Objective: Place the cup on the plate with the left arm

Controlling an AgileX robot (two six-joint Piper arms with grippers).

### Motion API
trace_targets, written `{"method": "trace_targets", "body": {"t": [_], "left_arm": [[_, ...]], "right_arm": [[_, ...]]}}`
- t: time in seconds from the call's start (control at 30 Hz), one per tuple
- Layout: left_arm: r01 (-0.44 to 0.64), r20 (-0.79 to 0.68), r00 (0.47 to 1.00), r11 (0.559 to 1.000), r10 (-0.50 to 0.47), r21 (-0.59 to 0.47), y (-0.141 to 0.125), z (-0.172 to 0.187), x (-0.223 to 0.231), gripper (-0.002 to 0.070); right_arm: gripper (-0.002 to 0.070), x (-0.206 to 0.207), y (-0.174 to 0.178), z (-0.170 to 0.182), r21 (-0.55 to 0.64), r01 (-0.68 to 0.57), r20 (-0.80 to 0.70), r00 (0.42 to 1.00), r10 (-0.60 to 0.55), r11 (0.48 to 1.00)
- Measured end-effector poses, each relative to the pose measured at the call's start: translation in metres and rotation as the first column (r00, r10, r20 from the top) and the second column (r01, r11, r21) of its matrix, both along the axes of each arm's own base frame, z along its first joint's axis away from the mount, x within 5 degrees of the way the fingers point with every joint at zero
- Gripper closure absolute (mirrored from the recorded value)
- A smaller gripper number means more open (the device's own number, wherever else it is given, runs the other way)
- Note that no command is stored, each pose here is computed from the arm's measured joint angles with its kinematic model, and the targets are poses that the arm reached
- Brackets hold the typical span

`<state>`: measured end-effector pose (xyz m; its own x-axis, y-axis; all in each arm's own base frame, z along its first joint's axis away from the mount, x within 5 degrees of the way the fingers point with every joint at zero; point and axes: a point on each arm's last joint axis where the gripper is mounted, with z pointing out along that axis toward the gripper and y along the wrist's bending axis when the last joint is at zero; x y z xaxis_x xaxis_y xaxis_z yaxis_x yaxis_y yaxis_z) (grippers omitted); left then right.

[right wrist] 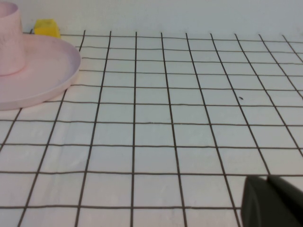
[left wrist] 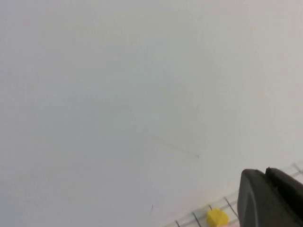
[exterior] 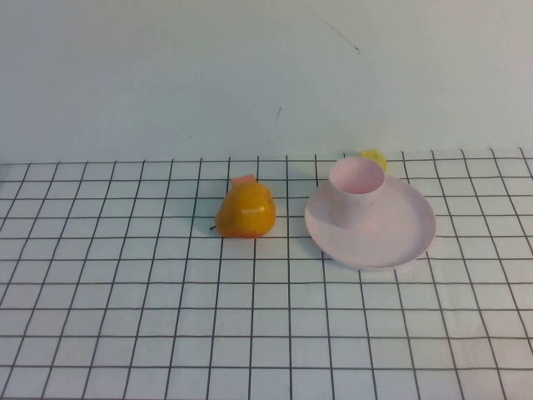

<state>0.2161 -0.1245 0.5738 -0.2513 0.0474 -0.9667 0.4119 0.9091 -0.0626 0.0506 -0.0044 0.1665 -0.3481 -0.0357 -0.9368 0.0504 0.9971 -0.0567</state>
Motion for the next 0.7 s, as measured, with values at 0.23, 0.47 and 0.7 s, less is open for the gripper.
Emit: {"method": "trace_targets", "body": {"t": [0.23,0.47,0.7], "left_arm": [[-0.027,0.184,0.982,0.999,0.03,-0.019,0.027,0.005,-0.035,0.0676],[-0.037,0.244,0.969,0.999,0.032,0.017,0.041,-0.045,-0.05,0.0676],[-0.151,0.144,0.974,0.975,0.175,-0.161,0.073,-0.112,-0.059,0.0676]], "right_arm": [[0.0678,0.0,0.0,0.0,0.0,0.0,0.0,1.0,0.0,1.0],[0.0678,0.0,0.0,0.0,0.0,0.0,0.0,1.0,0.0,1.0],[0.0678,0.0,0.0,0.0,0.0,0.0,0.0,1.0,0.0,1.0]]}}
